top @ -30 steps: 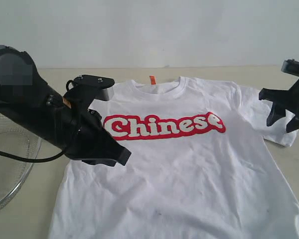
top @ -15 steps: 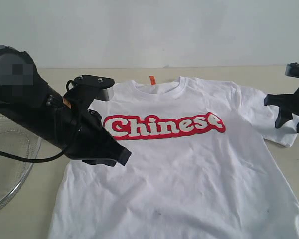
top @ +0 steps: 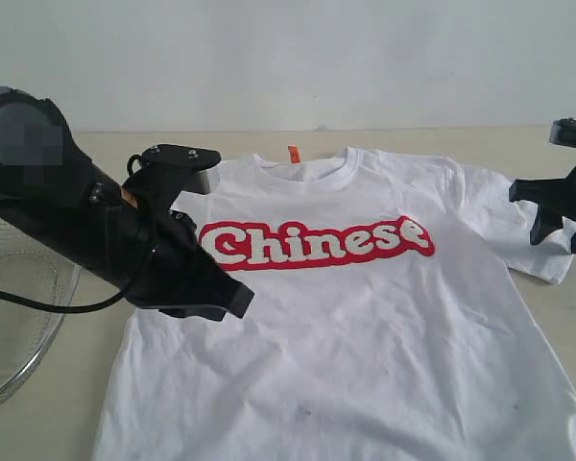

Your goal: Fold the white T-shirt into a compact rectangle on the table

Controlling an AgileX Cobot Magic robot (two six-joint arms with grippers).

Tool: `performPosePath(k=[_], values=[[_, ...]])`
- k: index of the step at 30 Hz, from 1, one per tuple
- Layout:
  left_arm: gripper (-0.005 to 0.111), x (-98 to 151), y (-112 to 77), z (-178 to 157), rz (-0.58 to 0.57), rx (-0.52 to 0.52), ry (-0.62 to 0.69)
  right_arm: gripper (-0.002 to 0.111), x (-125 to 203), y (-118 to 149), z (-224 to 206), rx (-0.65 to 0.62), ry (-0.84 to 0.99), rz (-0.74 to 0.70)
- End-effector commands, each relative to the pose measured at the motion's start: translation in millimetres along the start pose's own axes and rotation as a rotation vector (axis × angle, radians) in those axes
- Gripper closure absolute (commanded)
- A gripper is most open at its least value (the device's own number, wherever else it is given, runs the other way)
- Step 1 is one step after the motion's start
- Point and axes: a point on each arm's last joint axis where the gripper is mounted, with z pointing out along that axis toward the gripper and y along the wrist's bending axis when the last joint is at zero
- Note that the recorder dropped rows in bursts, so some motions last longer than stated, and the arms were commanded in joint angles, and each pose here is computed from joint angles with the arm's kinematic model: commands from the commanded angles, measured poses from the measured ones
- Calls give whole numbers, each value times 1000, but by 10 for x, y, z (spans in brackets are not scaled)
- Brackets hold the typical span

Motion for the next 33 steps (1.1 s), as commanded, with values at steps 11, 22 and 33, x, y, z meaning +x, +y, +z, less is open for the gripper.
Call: performPosePath(k=[11,22,33], values=[[102,5,5,4,-7,3,-7,62,18,-37,135,5,29,10],[102,0,3,4,-14,5,-12,109,118,59,325,-1,109,-30],[102,-3,4,4,-14,4,-16,108,-21,102,-7,-8,-22,-36]])
